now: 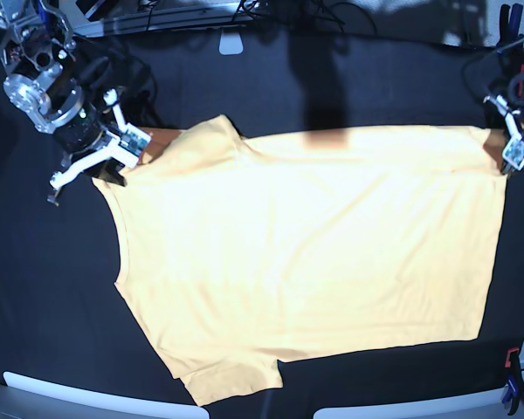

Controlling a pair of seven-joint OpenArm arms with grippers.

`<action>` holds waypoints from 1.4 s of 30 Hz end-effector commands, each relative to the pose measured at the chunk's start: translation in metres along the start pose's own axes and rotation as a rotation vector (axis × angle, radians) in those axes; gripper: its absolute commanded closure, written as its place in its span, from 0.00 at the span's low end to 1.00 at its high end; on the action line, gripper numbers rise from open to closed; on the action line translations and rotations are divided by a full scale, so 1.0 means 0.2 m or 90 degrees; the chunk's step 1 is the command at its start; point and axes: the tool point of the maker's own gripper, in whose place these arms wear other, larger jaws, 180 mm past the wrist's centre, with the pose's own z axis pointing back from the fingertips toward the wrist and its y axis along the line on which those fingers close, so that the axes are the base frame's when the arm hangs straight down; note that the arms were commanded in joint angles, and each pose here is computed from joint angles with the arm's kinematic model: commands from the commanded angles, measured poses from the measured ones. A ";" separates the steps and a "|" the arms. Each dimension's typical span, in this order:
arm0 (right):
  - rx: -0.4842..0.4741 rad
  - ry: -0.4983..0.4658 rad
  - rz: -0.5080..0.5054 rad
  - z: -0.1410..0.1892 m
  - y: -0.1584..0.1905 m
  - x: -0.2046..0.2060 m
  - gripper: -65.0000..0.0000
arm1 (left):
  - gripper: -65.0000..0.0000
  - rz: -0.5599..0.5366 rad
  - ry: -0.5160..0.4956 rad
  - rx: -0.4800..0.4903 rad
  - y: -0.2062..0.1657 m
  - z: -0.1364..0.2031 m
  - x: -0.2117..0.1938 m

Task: Layout the t-shirt on the table in an organized manner, then fold the t-shirt properly
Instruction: 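Drag the shirt with both grippers to straighten it on the table, then regrip the shoulder edge with the right gripper, holding with the left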

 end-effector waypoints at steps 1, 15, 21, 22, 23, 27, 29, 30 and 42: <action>-0.024 -0.012 0.000 -0.01 -0.06 0.02 1.00 | 1.00 -0.003 -0.021 0.028 0.08 0.00 0.05; -0.057 -0.008 -0.083 -0.22 -0.08 0.03 1.00 | 1.00 0.090 -0.063 0.059 0.11 -0.11 0.07; -0.051 -0.010 -0.083 -0.35 -0.05 0.07 1.00 | 1.00 0.101 -0.075 0.070 0.15 -0.15 0.07; -0.049 -0.012 -0.079 -0.36 -0.05 0.08 1.00 | 1.00 0.102 -0.075 0.072 0.16 -0.16 0.07; -0.048 -0.014 -0.075 -0.38 -0.05 0.09 1.00 | 1.00 0.104 -0.074 0.075 0.17 -0.16 0.07; -0.057 -0.020 -0.066 -0.41 -0.08 0.11 1.00 | 1.00 0.133 -0.079 0.087 0.21 -0.20 0.06; -0.060 -0.021 -0.064 -0.41 -0.10 0.11 1.00 | 1.00 0.138 -0.080 0.092 0.23 -0.21 0.05; -0.063 -0.023 -0.063 -0.41 -0.11 0.12 1.00 | 1.00 0.140 -0.081 0.094 0.24 -0.22 0.06; -0.058 -0.036 -0.085 -0.42 -0.14 0.14 1.00 | 1.00 0.142 -0.089 0.103 0.28 -0.24 0.08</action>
